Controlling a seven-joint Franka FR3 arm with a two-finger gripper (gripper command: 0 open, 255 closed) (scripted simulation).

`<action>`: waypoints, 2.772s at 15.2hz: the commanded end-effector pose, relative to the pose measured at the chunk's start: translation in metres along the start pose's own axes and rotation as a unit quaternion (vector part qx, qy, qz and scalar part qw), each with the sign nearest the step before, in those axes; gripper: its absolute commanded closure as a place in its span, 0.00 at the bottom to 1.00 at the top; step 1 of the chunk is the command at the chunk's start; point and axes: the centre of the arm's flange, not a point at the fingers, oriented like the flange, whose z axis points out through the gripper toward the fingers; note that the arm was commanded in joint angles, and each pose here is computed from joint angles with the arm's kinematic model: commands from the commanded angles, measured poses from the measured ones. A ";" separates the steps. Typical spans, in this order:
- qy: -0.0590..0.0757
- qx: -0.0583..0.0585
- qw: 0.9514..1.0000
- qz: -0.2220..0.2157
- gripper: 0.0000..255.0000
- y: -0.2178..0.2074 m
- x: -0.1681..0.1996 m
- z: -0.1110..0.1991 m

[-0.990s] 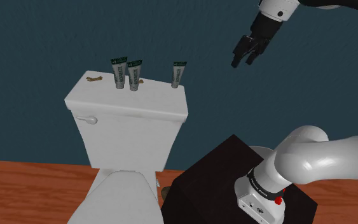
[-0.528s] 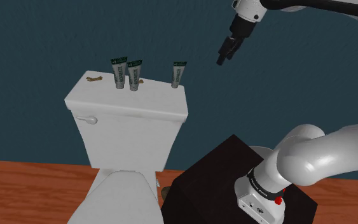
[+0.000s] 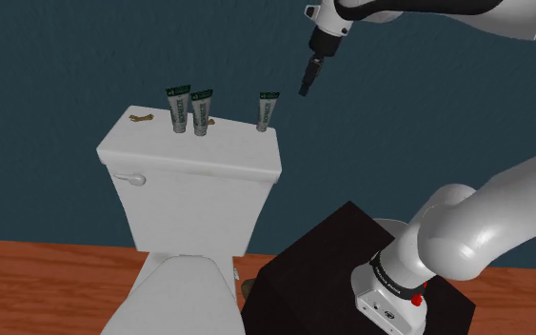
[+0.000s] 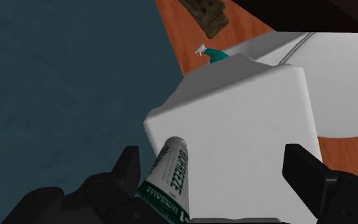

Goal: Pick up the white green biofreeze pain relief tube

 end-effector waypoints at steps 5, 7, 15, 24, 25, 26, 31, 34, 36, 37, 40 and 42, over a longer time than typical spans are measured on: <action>-0.001 0.004 0.991 -0.137 0.00 0.018 0.074 0.031; -0.001 0.005 0.983 -0.181 0.00 0.019 0.098 0.042; -0.002 0.007 0.971 -0.240 0.00 0.015 0.129 0.083; -0.002 0.007 0.971 -0.240 1.00 0.014 0.124 0.100; -0.002 0.007 0.971 -0.240 1.00 0.014 0.124 0.100; -0.002 0.007 0.971 -0.240 1.00 0.014 0.124 0.100; -0.002 0.007 0.971 -0.240 1.00 0.015 0.129 0.086; -0.002 0.007 0.971 -0.240 1.00 0.016 0.130 0.070; -0.002 0.007 0.971 -0.240 1.00 0.016 0.131 0.060; -0.002 0.007 0.971 -0.240 1.00 0.017 0.131 0.054; -0.002 0.007 0.971 -0.240 1.00 0.017 0.132 0.039; -0.002 0.007 0.971 -0.240 1.00 0.018 0.133 0.028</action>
